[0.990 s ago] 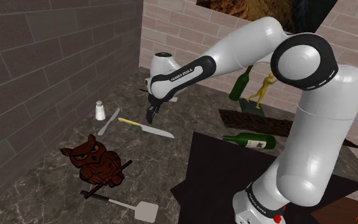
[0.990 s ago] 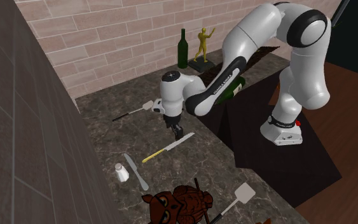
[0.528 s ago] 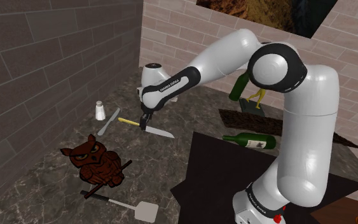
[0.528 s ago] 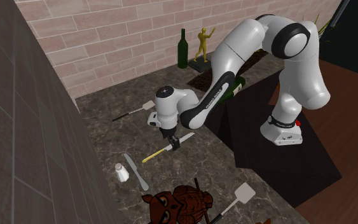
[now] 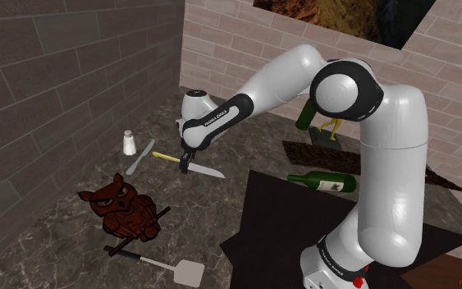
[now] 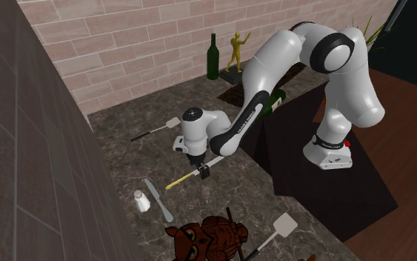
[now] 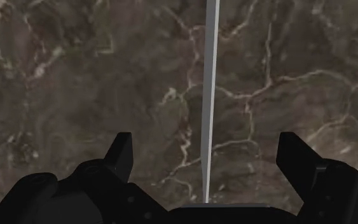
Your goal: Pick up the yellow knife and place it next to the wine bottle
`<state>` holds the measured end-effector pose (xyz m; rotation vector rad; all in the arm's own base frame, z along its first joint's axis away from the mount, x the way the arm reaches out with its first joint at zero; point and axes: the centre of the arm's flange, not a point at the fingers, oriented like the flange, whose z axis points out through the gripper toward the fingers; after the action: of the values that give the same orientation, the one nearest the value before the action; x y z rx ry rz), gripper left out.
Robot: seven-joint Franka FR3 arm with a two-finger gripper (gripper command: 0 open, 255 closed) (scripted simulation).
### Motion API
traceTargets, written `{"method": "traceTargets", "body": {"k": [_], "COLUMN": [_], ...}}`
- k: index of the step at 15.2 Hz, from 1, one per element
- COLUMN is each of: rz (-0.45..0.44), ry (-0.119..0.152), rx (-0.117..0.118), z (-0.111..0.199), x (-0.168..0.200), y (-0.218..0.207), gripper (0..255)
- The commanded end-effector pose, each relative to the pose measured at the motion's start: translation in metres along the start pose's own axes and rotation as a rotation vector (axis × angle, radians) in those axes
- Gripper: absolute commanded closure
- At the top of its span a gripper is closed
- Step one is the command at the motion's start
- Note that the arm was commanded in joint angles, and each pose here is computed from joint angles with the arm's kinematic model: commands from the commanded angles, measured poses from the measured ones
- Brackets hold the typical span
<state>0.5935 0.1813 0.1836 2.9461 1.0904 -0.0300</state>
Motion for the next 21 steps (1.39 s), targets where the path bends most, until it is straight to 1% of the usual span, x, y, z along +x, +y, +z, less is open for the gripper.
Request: {"method": "traceTargets", "body": {"k": [1,4,5,14,21], "rz": [0.0,0.0,0.0,0.0,0.0], "ry": [0.0,0.0,0.0,0.0,0.0], "rx": [0.0,0.0,0.0,0.0,0.0], "z": [0.0,0.0,0.0,0.0,-0.036], "x": [0.0,0.0,0.0,0.0,-0.001], "y": [0.0,0.0,0.0,0.0,0.0], "gripper": [0,0,255,255,255]}}
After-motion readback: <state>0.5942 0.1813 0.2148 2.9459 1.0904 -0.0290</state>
